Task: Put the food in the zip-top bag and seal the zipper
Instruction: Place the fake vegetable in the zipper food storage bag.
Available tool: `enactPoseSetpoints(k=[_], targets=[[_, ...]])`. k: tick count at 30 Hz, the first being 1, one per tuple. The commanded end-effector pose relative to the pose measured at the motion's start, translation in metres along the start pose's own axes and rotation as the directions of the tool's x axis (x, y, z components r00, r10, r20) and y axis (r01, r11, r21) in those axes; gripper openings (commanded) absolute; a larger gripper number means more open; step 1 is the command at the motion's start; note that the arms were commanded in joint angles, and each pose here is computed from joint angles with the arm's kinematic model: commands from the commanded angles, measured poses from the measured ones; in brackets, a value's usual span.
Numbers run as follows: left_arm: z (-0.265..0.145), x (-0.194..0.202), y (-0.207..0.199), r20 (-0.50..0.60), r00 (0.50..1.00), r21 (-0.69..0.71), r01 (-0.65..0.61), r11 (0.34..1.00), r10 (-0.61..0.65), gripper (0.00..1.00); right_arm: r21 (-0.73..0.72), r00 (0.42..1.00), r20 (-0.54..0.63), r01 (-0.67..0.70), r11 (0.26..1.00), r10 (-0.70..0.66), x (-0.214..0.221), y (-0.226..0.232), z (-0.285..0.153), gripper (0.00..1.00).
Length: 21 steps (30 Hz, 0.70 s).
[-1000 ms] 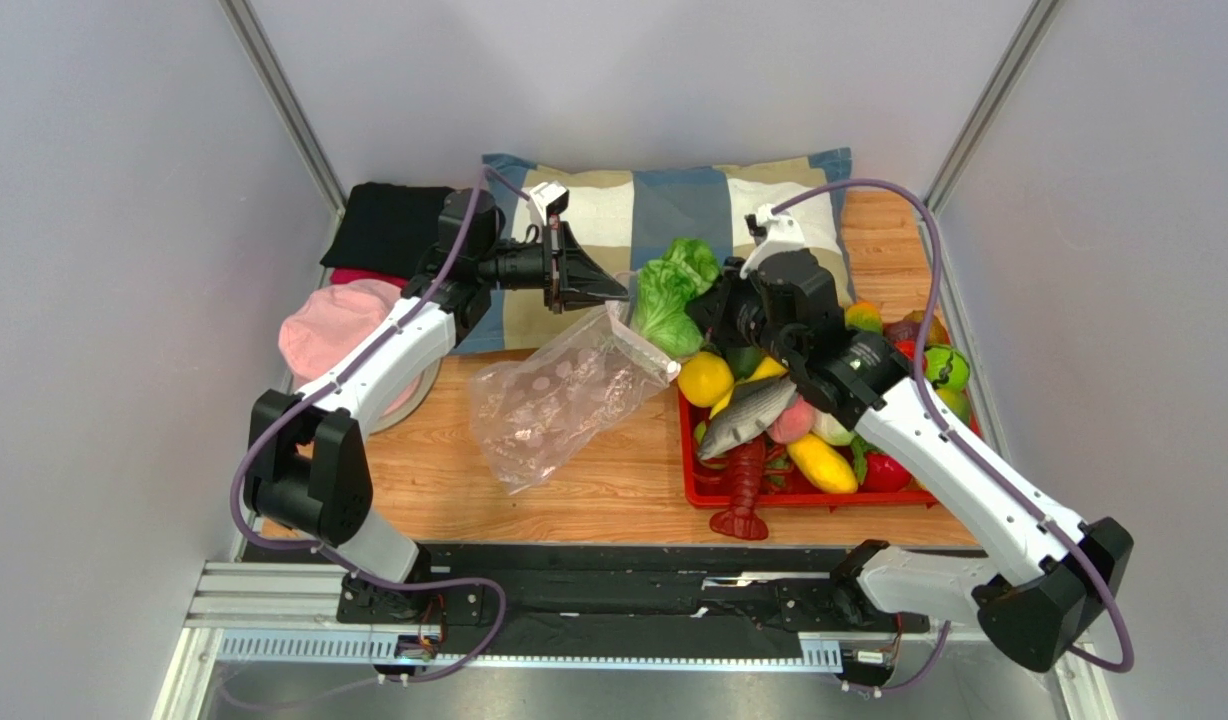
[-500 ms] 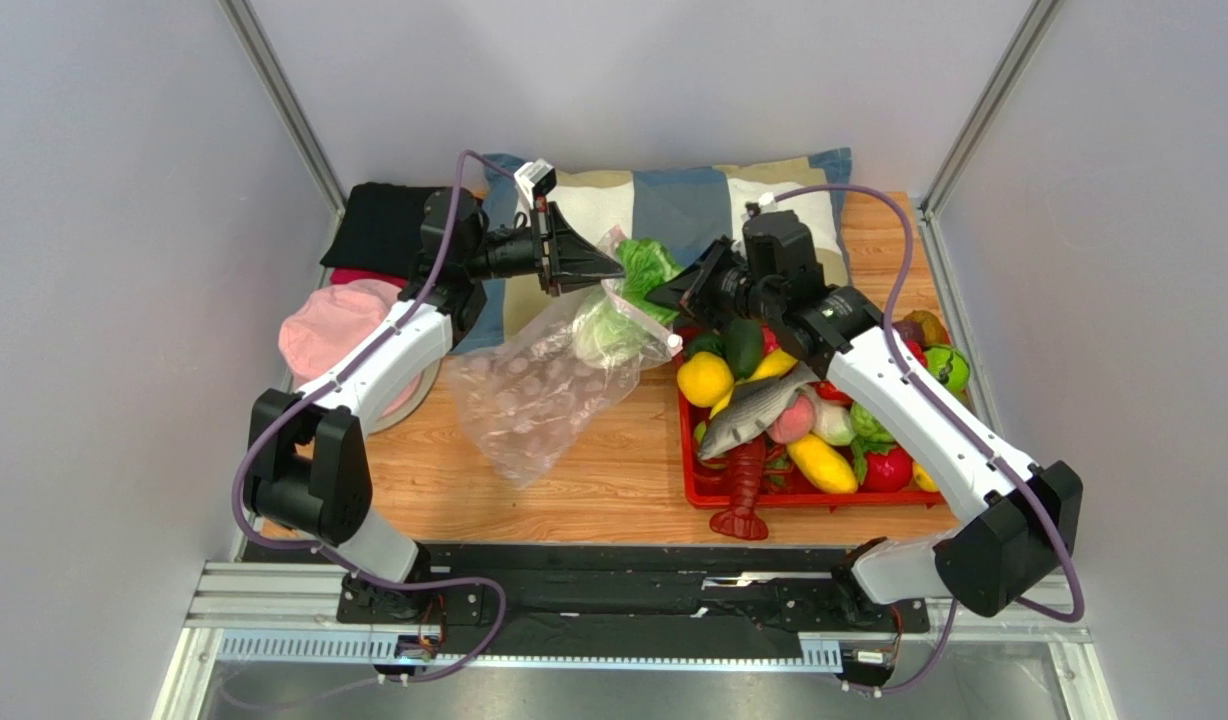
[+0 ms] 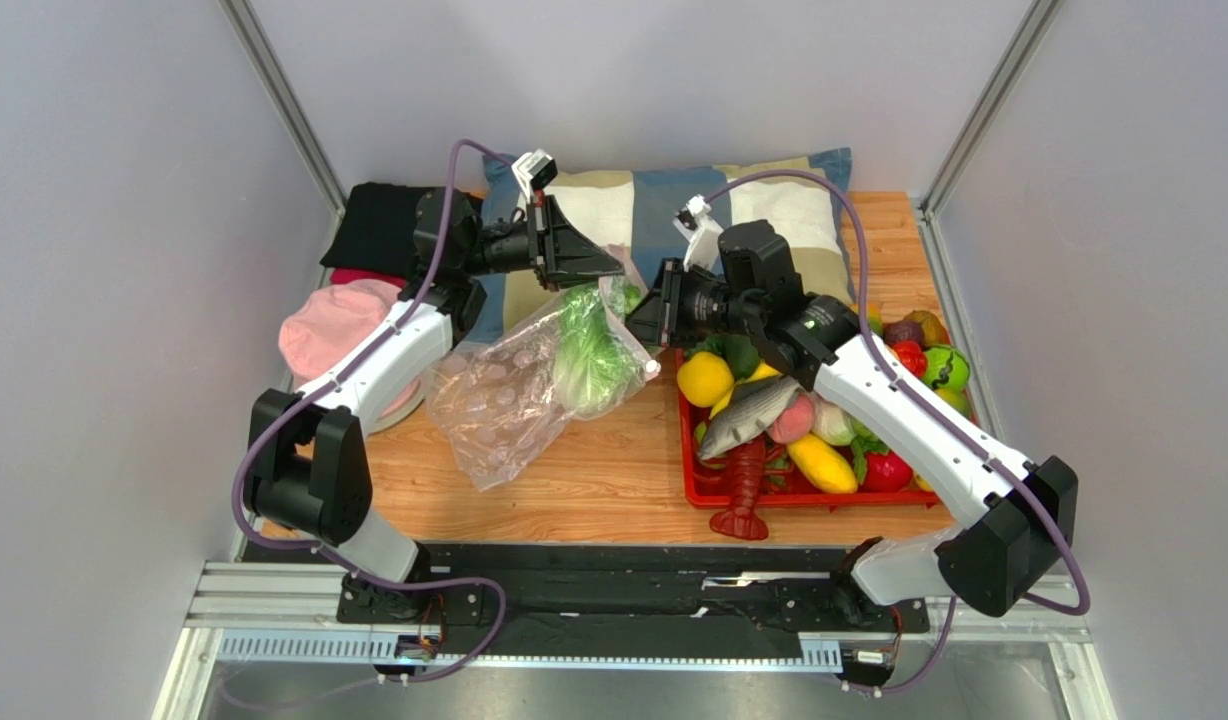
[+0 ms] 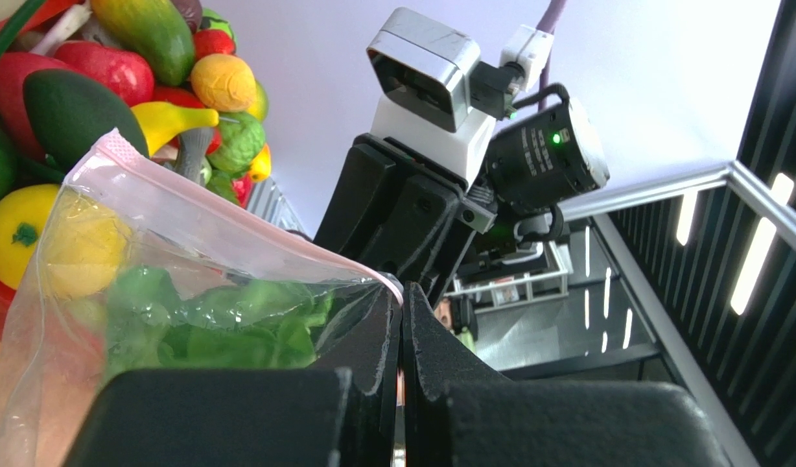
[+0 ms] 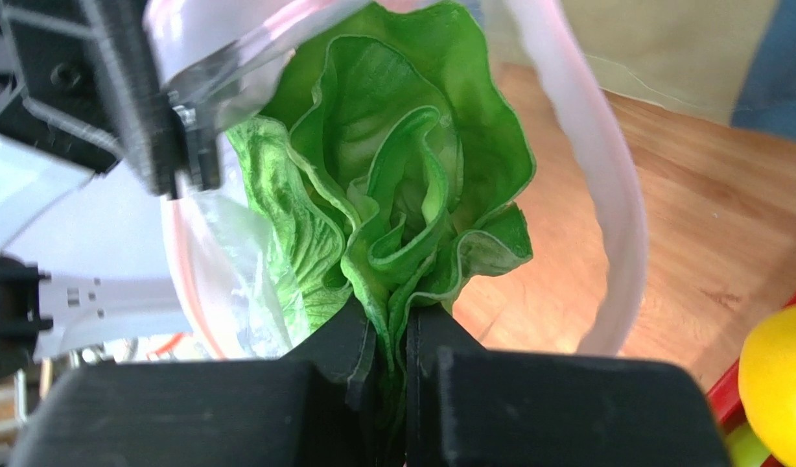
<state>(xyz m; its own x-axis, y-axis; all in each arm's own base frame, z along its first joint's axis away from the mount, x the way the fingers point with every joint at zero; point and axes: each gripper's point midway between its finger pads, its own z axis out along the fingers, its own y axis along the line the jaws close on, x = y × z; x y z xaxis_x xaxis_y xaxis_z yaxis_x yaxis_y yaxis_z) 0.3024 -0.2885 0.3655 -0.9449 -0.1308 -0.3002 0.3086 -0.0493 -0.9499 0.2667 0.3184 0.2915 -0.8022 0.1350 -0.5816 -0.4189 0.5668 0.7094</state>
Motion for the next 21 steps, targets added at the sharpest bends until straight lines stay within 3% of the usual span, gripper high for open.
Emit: enactPoseSetpoints(k=[1,2,3,5,7,12,13,17,21], targets=[[-0.010,0.008,-0.039,-0.038,0.982,0.076,-0.182,0.980,0.185,0.00,-0.143,0.975,0.038,0.221,0.965,-0.217,-0.017,0.036,-0.019,0.22],[-0.012,0.012,-0.043,-0.049,0.977,0.077,-0.203,0.976,0.207,0.00,-0.144,0.966,0.047,0.257,0.956,-0.253,-0.020,0.036,-0.024,0.42],[-0.014,0.017,-0.040,-0.078,0.980,0.061,-0.180,0.982,0.184,0.00,-0.157,0.957,0.062,0.291,0.944,-0.284,-0.026,0.043,-0.031,0.54],[-0.020,0.022,-0.044,-0.086,0.966,0.054,-0.240,0.969,0.244,0.00,-0.142,0.942,0.043,0.335,0.932,-0.332,-0.024,0.040,-0.042,0.73],[-0.023,0.028,-0.041,-0.108,0.958,0.040,-0.261,0.965,0.264,0.00,-0.127,0.938,0.038,0.348,0.929,-0.346,-0.026,0.042,-0.055,0.79],[-0.031,0.041,-0.044,-0.140,0.953,0.020,-0.267,0.963,0.268,0.00,-0.053,0.939,0.076,0.340,0.939,-0.336,-0.035,0.031,-0.084,0.80],[-0.033,0.043,-0.042,-0.141,0.953,0.012,-0.268,0.963,0.267,0.00,0.028,0.943,0.084,0.320,0.947,-0.322,-0.037,0.014,-0.089,0.80],[-0.033,0.043,-0.039,-0.139,0.953,0.001,-0.272,0.962,0.270,0.00,0.166,0.964,0.111,0.222,0.961,-0.242,-0.043,-0.027,-0.093,0.72],[-0.032,0.041,-0.037,-0.132,0.958,-0.006,-0.258,0.966,0.255,0.00,0.143,0.983,0.065,0.163,0.976,-0.174,-0.036,-0.033,-0.078,0.66]])
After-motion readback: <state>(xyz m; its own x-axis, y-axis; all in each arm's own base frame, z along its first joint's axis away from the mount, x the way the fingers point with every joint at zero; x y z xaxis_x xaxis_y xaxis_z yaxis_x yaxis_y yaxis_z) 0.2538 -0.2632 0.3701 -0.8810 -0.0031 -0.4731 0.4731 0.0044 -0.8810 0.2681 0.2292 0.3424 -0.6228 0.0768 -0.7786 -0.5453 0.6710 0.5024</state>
